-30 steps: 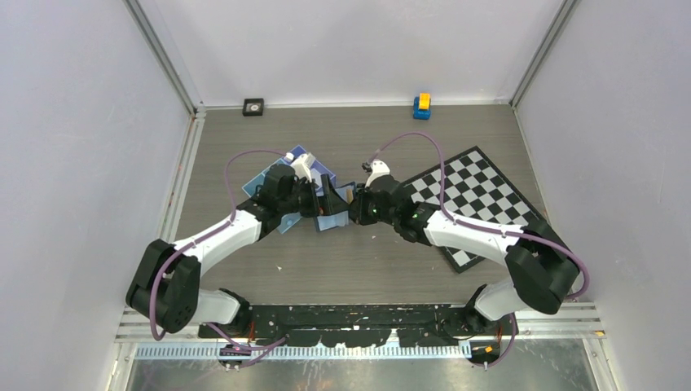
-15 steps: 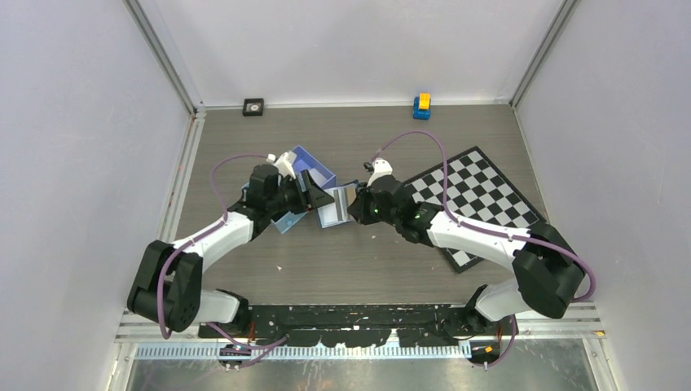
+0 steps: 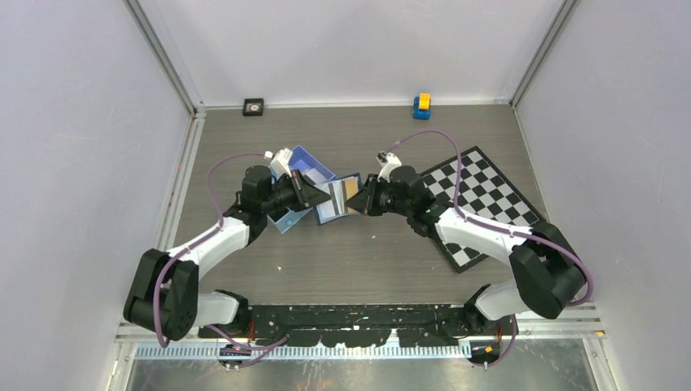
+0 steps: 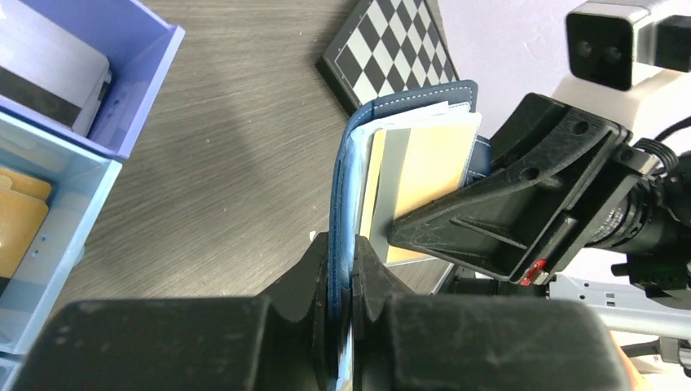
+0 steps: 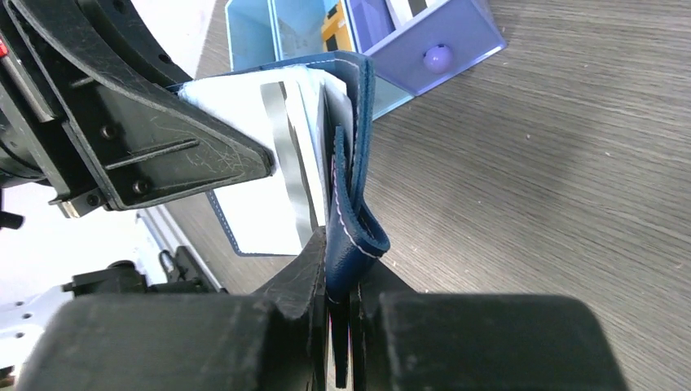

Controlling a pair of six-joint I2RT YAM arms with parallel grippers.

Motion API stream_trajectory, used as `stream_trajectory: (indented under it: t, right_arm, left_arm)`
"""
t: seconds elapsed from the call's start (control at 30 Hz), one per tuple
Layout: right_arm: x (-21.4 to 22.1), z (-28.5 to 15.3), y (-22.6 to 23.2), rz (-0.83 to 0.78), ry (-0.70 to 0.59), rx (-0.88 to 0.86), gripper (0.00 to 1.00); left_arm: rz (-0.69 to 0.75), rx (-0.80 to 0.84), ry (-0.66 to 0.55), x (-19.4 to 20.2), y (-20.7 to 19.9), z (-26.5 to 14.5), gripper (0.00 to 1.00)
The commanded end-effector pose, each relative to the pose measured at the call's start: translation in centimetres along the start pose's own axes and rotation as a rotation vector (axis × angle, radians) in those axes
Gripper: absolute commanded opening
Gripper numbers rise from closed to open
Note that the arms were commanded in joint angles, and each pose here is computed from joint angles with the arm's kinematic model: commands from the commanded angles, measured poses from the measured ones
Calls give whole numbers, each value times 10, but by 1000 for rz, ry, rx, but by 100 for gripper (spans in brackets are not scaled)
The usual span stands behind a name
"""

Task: Take the credit cards out of the card holder
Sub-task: Remove the credit card from the card holder.

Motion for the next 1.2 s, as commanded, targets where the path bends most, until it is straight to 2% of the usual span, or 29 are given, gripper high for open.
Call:
stream_trajectory:
  t: [0.0,0.03,0.07,0.23,0.4,0.6,0.83,1.0,1.17]
  right_arm:
    - [-22,-6,11,70,-71,-115,13]
    - [-24,-6,7,89,-86,-86,28]
    - [-27,-7,1,105,-105,-52,38]
    - [-38,-26,0,86,-199,22,45]
    - [-45,-60,10,16,-318,-5,53]
    - [-37,-55,23,-18,-235,-130,50]
    - [-20,-26,36,-11,-14,-288,41]
    - [-17,-10,30,29,45,-248,34]
    - [-21,-5,21,62,34,-205,29]
  left_arm:
    - [45,32,-70,-11,-6,-8,0]
    - [44,30,-71,-11,-6,-8,0]
    - [43,30,-71,-12,-6,-8,0]
    - [26,22,-56,-11,-3,-5,0]
    - [5,40,-44,-10,-1,-2,0]
    - [-4,61,-37,-9,0,1,0]
    - [1,186,-58,-13,-9,2,0]
    - [-11,218,-56,-13,-10,3,0]
    - [-23,275,-54,-14,-14,5,0]
Point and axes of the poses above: each gripper's point midway between its finger pads, its own z axis out along the fingers, its own y axis along the line the jaws close on, x = y × z, the point moved 9 cm from there along -z, back along the fingers, and after that the axes turned 15 degrees about z, right-handed, at the moved point
